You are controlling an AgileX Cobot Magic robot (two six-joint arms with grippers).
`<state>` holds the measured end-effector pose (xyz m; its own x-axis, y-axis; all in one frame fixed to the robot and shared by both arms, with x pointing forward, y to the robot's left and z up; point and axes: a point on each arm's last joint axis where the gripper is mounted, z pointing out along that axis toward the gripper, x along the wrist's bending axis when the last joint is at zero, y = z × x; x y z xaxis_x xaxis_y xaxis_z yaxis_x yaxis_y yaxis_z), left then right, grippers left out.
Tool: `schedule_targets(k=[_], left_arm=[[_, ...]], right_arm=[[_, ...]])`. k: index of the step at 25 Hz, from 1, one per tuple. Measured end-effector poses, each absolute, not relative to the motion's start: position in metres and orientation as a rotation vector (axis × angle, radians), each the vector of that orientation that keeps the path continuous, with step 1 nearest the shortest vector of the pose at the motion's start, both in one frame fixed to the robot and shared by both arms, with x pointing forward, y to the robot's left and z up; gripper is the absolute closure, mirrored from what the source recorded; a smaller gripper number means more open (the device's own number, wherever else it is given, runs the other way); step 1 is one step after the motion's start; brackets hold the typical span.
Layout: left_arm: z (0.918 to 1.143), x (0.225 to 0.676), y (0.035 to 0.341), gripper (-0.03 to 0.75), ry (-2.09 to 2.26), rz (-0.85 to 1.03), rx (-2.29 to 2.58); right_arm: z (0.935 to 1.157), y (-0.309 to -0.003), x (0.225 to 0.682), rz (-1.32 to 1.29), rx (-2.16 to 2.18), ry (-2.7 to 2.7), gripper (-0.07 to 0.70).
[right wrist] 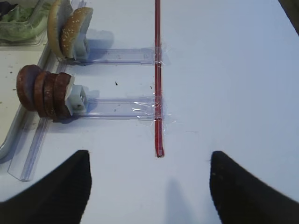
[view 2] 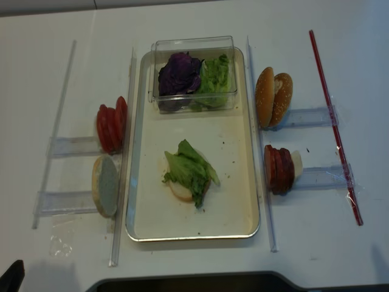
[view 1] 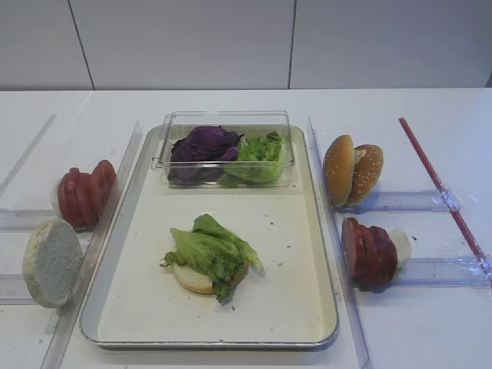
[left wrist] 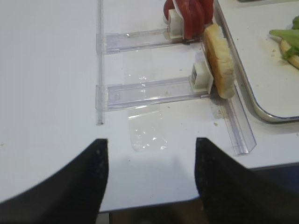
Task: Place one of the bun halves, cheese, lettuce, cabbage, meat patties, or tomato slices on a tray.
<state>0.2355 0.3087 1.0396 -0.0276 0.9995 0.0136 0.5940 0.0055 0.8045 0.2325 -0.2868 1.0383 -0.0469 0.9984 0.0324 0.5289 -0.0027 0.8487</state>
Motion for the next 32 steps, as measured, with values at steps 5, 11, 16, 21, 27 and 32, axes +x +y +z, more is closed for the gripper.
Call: schedule_targets(k=[5, 11, 16, 21, 27, 32], left_arm=[[1.0396, 0.2355, 0.3087, 0.299, 1.685, 0.864, 1.650], [1.0396, 0.2355, 0.3087, 0.299, 1.685, 0.864, 1.650], [1.0396, 0.2355, 0.3087, 0.299, 1.685, 0.864, 1.650], [1.0396, 0.2355, 0.3087, 0.299, 1.685, 0.864, 1.650], [1.0396, 0.2355, 0.3087, 0.299, 1.685, 0.864, 1.650], [1.0396, 0.2355, 0.3087, 0.299, 1.685, 0.864, 1.650]], right_arm=[[1.0383, -0.2868, 0.2325, 0.947, 1.597, 1.644, 0.069], [1.0383, -0.2868, 0.2325, 0.947, 1.597, 1.644, 0.069], [1.0384, -0.2868, 0.2326, 0.947, 1.594, 1.643, 0.069], [1.0384, -0.2868, 0.2326, 0.947, 1.594, 1.643, 0.069], [1.0384, -0.2868, 0.2326, 0.947, 1.594, 1.643, 0.069], [1.0384, -0.2868, 0.2326, 0.947, 1.594, 1.643, 0.069]])
